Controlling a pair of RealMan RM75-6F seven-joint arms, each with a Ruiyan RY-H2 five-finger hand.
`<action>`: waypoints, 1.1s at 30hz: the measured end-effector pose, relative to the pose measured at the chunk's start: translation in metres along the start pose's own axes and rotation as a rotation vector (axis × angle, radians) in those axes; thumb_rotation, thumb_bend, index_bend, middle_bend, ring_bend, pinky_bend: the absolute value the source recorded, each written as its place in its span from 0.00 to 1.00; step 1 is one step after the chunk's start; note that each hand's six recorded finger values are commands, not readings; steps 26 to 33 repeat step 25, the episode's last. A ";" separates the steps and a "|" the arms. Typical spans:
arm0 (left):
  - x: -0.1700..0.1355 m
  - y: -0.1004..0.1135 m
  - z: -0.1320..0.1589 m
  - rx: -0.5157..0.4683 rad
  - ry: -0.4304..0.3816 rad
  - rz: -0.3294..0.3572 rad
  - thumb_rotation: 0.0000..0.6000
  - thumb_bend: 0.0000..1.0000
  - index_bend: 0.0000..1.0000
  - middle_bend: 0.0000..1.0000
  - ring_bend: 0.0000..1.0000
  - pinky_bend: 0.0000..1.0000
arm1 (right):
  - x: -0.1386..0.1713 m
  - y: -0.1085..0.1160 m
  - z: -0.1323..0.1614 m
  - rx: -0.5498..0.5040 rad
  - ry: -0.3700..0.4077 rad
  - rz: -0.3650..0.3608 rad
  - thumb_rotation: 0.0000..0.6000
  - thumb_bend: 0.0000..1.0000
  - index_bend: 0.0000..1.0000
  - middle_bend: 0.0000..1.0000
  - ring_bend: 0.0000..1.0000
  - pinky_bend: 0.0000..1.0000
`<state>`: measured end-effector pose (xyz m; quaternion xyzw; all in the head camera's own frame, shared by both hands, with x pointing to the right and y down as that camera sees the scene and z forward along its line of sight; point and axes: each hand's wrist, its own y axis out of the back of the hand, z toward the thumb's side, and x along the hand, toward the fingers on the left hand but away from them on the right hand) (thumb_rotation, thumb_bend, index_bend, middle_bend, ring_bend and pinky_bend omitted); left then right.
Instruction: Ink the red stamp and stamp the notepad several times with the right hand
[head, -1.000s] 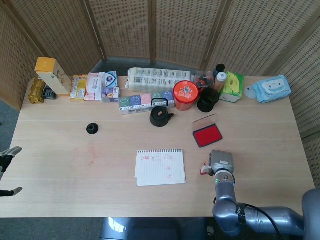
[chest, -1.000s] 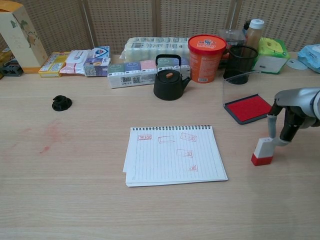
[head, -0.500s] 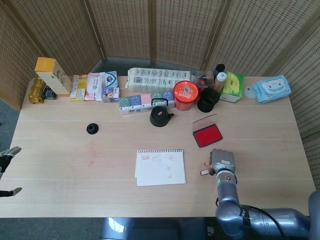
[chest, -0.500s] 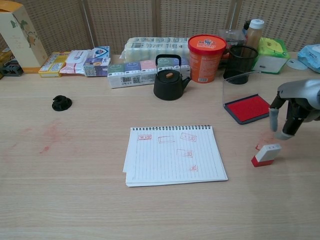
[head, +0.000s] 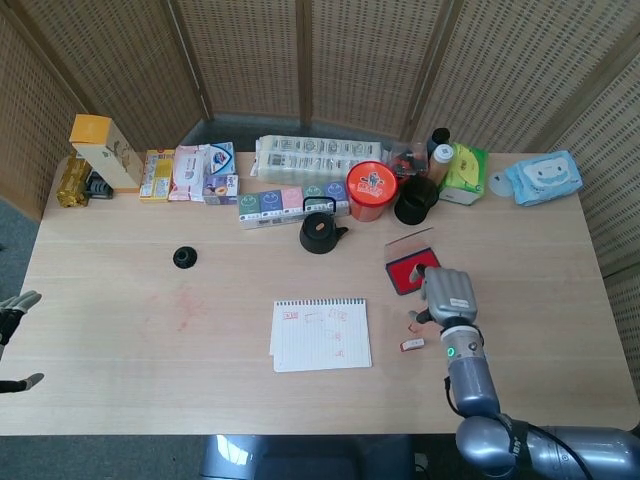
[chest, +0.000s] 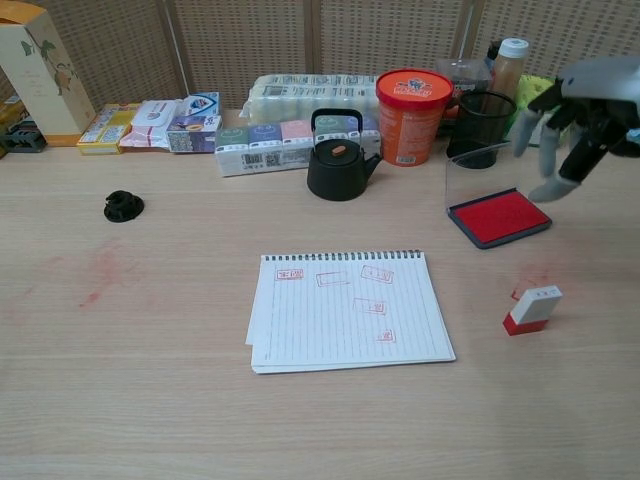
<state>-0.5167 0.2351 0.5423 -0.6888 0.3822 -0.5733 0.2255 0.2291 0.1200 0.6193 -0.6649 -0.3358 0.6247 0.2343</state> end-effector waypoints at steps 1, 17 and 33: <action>0.000 0.000 0.001 0.001 -0.003 0.004 1.00 0.00 0.00 0.00 0.00 0.01 | 0.001 0.005 0.000 -0.004 0.025 -0.035 1.00 0.06 0.24 0.17 0.11 0.36; -0.008 0.007 0.006 0.032 -0.032 0.100 1.00 0.00 0.00 0.00 0.00 0.01 | 0.069 -0.004 -0.119 0.117 0.211 -0.325 0.97 0.00 0.19 0.03 0.00 0.12; -0.015 0.007 0.013 0.060 -0.054 0.143 1.00 0.00 0.00 0.00 0.00 0.01 | 0.094 -0.003 -0.164 0.090 0.109 -0.384 1.00 0.00 0.18 0.01 0.00 0.10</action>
